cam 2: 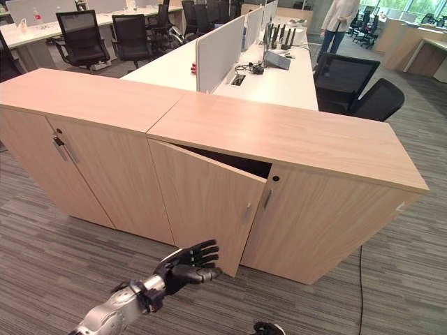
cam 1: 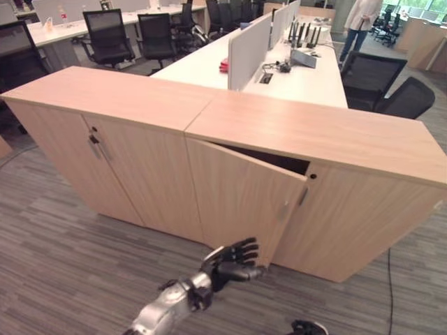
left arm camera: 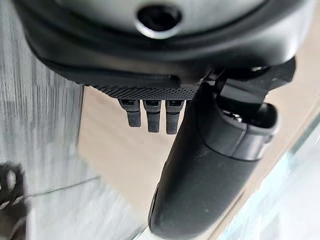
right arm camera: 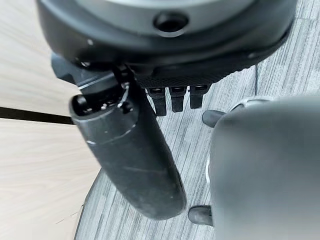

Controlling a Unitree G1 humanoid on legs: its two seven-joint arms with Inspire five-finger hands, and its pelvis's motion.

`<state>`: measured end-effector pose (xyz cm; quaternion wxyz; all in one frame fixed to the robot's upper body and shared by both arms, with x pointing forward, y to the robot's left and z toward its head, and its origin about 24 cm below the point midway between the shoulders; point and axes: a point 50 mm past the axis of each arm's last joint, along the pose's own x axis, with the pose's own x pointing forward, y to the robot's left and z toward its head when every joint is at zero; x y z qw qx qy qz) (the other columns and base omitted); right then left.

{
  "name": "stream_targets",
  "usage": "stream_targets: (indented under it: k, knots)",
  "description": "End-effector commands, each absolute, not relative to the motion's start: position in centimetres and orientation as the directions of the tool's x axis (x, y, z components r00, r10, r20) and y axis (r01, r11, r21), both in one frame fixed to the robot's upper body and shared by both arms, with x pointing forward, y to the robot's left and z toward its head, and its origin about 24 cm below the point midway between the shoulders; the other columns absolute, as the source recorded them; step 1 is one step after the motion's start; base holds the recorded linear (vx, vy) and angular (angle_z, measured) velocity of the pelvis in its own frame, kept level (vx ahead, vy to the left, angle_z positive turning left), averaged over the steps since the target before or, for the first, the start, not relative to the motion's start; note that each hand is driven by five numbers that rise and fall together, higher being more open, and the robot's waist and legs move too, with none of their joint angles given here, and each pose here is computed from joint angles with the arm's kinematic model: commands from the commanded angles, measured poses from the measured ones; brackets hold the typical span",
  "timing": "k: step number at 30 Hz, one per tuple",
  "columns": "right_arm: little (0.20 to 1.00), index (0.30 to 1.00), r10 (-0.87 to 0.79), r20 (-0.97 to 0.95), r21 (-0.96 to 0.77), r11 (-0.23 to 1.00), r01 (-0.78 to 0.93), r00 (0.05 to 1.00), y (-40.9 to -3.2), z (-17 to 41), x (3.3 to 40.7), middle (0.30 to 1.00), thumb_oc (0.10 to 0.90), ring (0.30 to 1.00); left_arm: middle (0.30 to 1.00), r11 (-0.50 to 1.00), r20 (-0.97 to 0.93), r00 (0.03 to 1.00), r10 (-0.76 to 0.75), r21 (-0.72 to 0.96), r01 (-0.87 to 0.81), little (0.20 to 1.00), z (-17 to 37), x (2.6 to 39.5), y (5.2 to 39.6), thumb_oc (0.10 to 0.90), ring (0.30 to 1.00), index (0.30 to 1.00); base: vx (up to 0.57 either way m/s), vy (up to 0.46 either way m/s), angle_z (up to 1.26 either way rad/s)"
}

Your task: Put the empty folder in the office cabinet

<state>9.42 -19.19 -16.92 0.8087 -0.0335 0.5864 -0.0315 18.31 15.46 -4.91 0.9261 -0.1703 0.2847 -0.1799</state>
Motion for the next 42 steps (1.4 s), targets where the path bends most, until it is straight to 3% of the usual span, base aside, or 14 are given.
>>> stream_targets:
  k: [1,7,8,14,23,28,31,35,40,41,42]
  knots:
    - [0.900,0.900,-0.115,-0.965,-0.118,0.993,0.003,0.236,-19.9,-17.2,7.9,0.900,0.800,0.900,0.900,0.874,-0.234,0.864,-0.445,-0.323,0.362,0.900,-0.6,21.7,14.6,0.800,0.900,0.900,0.04,-0.068,0.02]
    - [0.900,0.900,-0.126,-0.964,-0.106,0.990,0.097,0.234,-20.4,-17.2,7.8,0.900,0.800,0.900,0.900,0.947,-0.274,0.906,-0.321,-0.126,0.297,0.900,-1.5,20.9,17.0,0.800,0.900,0.900,0.04,-0.064,-0.01]
    - [0.900,0.900,-0.130,-0.963,-0.105,0.988,0.113,0.235,-20.4,-17.2,7.6,0.900,0.800,0.900,0.900,0.946,-0.261,0.911,-0.319,-0.039,0.321,0.900,-1.2,21.3,17.0,0.800,0.900,0.900,0.04,-0.086,-0.01]
    - [0.900,0.900,-0.136,-0.962,-0.116,0.989,0.095,0.237,-21.0,-17.2,7.1,0.900,0.800,0.900,0.900,0.927,-0.195,0.920,-0.341,0.092,0.363,0.900,0.3,24.0,16.0,0.800,0.900,0.900,0.05,-0.094,-0.07]
    - [0.900,0.900,-0.158,-0.960,-0.152,0.987,0.046,0.231,-22.8,-16.9,6.3,0.900,0.800,0.900,0.900,0.909,-0.071,0.925,-0.374,0.170,0.381,0.900,3.8,28.9,14.5,0.800,0.900,0.900,0.03,-0.085,-0.22]
    - [0.900,0.900,-0.191,-0.952,-0.189,0.982,0.028,0.240,-24.2,-16.5,6.3,0.900,0.800,0.900,0.900,0.929,-0.017,0.950,-0.312,0.202,0.309,0.900,5.4,30.5,15.8,0.800,0.900,0.900,-0.04,-0.061,-0.25]
    - [0.900,0.900,-0.189,-0.949,-0.197,0.980,-0.005,0.251,-24.5,-16.4,6.5,0.900,0.800,0.900,0.900,0.934,-0.026,0.962,-0.270,0.235,0.269,0.900,5.1,30.2,17.2,0.800,0.900,0.900,-0.01,-0.031,-0.46]
    - [0.900,0.900,-0.163,-0.954,-0.176,0.984,-0.032,0.254,-23.7,-16.6,6.5,0.900,0.800,0.900,0.900,0.969,-0.092,0.979,-0.182,0.150,0.194,0.900,2.8,28.4,19.2,0.800,0.900,0.900,0.02,0.024,-0.56]
    - [0.900,0.900,-0.151,-0.962,-0.159,0.987,-0.014,0.227,-23.2,-16.8,5.9,0.900,0.800,0.900,0.900,0.993,-0.274,0.958,-0.084,0.052,0.102,0.900,-2.1,25.0,20.7,0.800,0.900,0.900,0.02,0.093,-0.40]
    - [0.900,0.900,-0.152,-0.965,-0.158,0.987,-0.013,0.212,-23.2,-16.9,5.8,0.900,0.800,0.900,0.900,0.999,-0.449,0.894,-0.002,0.044,0.025,0.900,-6.2,21.7,21.9,0.800,0.900,0.900,-0.05,0.071,0.00]
    - [0.900,0.900,-0.152,-0.965,-0.158,0.987,-0.014,0.212,-23.2,-16.9,5.8,0.900,0.800,0.900,0.900,0.999,-0.449,0.894,-0.002,0.044,0.025,0.900,-6.2,21.7,21.9,0.800,0.900,0.900,-0.05,0.071,0.09]
